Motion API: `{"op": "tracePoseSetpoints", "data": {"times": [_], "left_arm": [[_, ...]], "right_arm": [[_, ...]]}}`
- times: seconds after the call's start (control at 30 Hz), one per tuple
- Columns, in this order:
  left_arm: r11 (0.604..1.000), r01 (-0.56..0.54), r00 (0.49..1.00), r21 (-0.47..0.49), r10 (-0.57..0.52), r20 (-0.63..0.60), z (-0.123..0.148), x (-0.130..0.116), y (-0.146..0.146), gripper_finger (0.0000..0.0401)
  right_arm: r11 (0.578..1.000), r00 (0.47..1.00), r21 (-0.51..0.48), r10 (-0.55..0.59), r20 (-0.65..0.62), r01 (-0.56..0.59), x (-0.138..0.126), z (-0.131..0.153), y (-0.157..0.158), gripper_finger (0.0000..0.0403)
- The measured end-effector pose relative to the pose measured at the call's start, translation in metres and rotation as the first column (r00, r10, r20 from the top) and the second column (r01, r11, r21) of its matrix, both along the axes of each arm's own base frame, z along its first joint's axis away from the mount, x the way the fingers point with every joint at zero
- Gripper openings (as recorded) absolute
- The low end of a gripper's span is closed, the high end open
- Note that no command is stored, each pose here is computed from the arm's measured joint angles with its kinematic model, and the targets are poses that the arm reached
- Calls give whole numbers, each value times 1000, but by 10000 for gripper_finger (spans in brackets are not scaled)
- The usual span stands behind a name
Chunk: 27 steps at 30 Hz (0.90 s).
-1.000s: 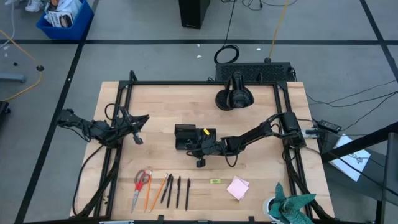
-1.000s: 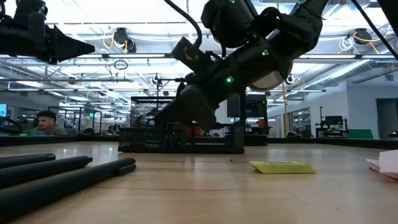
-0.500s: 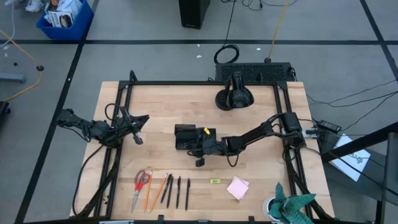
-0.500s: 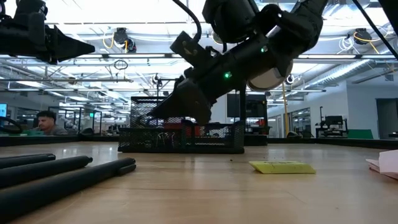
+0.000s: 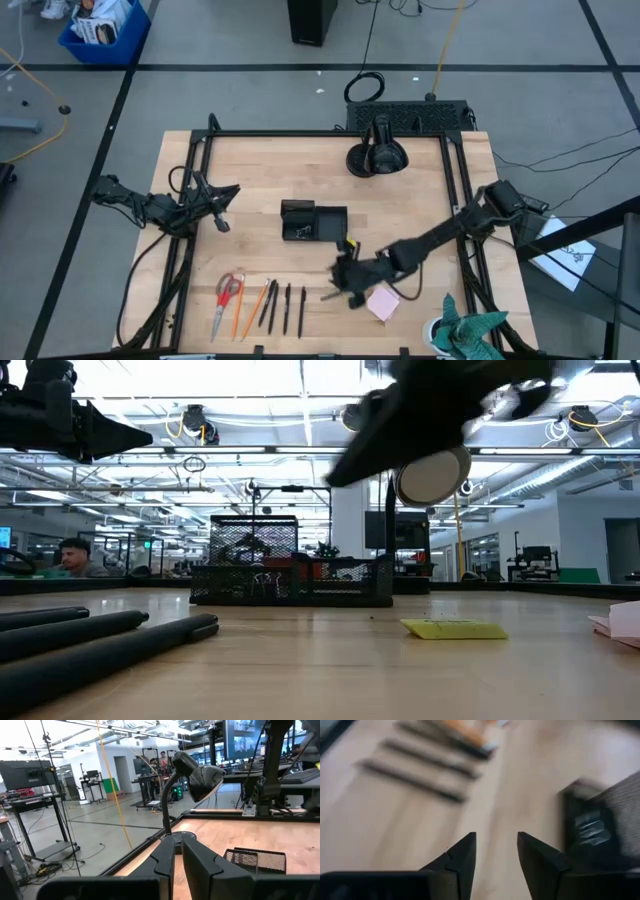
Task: Pick and place office supplies into organizer
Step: Put the yellow eraser into the black desk organizer
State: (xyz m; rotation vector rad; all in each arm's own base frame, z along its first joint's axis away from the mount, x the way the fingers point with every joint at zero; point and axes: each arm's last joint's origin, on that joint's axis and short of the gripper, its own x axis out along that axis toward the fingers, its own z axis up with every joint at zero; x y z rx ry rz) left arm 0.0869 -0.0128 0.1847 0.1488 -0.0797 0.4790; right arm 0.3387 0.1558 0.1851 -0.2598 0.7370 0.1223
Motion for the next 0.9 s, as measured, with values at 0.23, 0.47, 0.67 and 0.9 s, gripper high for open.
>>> {"op": "tracePoseSetpoints", "data": {"times": [0.23,0.47,0.67,0.9], "left_arm": [[1000,3,1000,-22,-3,12,0,0,0,42],[1000,4,1000,-26,-4,13,0,0,0,42],[1000,4,1000,-25,-4,12,0,0,0,42],[1000,4,1000,-25,-3,10,0,0,0,42]], "right_arm": [[990,992,138,10,-127,8,-10,-20,20,156],[980,971,187,-18,-240,65,-11,-44,24,187],[971,954,193,-80,-288,140,-11,-48,18,206],[965,933,179,-123,-339,192,-21,-60,12,209]]}}
